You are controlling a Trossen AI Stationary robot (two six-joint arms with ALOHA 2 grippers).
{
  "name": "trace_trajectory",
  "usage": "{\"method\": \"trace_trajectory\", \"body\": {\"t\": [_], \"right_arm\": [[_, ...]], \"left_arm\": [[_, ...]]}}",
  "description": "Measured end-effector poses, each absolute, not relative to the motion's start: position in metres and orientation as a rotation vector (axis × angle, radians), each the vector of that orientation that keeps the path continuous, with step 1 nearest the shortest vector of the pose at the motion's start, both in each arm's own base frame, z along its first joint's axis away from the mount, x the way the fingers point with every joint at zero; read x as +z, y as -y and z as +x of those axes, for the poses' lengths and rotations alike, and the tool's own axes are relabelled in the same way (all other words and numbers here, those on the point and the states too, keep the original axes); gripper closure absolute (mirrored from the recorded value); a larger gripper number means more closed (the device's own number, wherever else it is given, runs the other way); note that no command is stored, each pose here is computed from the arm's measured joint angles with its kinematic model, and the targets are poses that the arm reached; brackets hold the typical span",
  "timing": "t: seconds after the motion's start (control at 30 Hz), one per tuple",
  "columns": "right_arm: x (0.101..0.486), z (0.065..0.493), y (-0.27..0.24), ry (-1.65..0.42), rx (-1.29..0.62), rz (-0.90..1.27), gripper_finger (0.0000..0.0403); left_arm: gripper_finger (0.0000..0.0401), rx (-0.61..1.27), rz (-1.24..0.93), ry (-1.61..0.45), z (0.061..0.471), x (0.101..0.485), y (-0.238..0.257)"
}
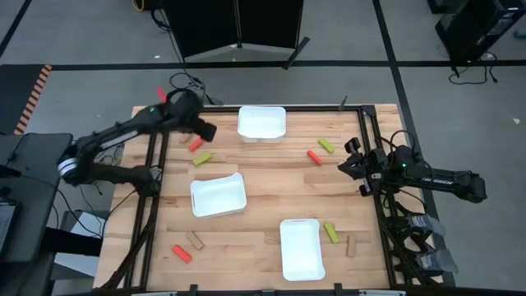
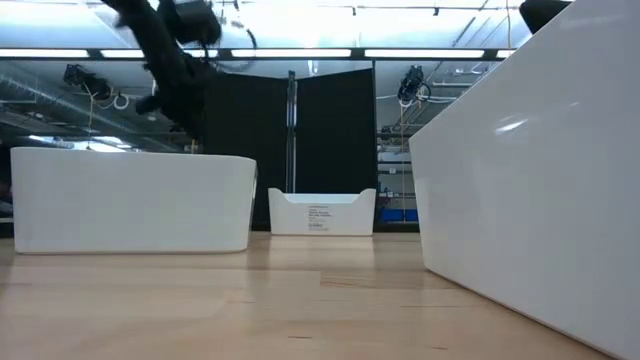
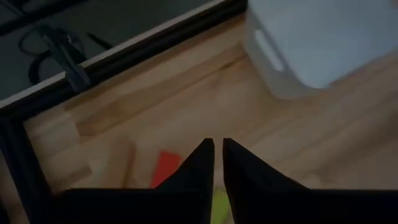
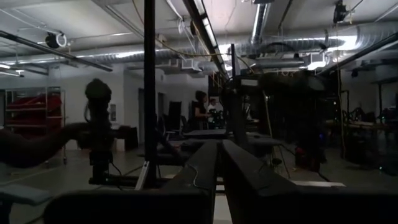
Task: Sort blocks
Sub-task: Put the top light brown block into the top white bin
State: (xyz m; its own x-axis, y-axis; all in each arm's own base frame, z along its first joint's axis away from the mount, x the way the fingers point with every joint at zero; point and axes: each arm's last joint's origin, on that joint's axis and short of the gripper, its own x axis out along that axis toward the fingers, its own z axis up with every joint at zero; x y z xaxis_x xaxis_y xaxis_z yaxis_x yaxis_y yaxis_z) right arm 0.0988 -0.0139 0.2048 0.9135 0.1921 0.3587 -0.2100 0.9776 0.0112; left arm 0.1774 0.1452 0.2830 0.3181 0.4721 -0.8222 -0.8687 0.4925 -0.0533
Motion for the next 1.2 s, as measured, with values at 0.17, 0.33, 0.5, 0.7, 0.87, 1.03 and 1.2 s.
{"method": "trace_trajectory", "body": {"t": [0.17, 0.33, 0.5, 0.7, 0.87, 1.03, 1.2], "right_arm": [[0.207, 0.098, 0.014, 0.386, 0.209, 0.040, 0.0368], [0.209, 0.097, 0.013, 0.405, 0.211, 0.037, 0.0368], [0.207, 0.098, 0.014, 0.384, 0.225, 0.089, 0.0368], [0.204, 0.101, 0.014, 0.345, 0.227, 0.103, 0.0368], [0.201, 0.104, 0.015, 0.316, 0.226, 0.113, 0.0368], [0.200, 0.105, 0.015, 0.299, 0.222, 0.110, 0.0368], [0.199, 0.107, 0.016, 0.288, 0.220, 0.109, 0.0368]], "left_arm": [[0.0330, 0.985, -0.597, -0.932, 0.178, 0.269, -0.189], [0.0307, 1.011, -0.693, -0.987, 0.166, 0.251, -0.219], [0.0283, 1.029, -0.787, -1.085, 0.153, 0.229, -0.237], [0.0266, 1.005, -0.796, -1.203, 0.150, 0.214, -0.240], [0.0250, 0.995, -0.765, -1.308, 0.147, 0.208, -0.239], [0.0216, 0.999, -0.748, -1.380, 0.145, 0.203, -0.238], [0.0174, 0.999, -0.754, -1.428, 0.147, 0.193, -0.241]]}}
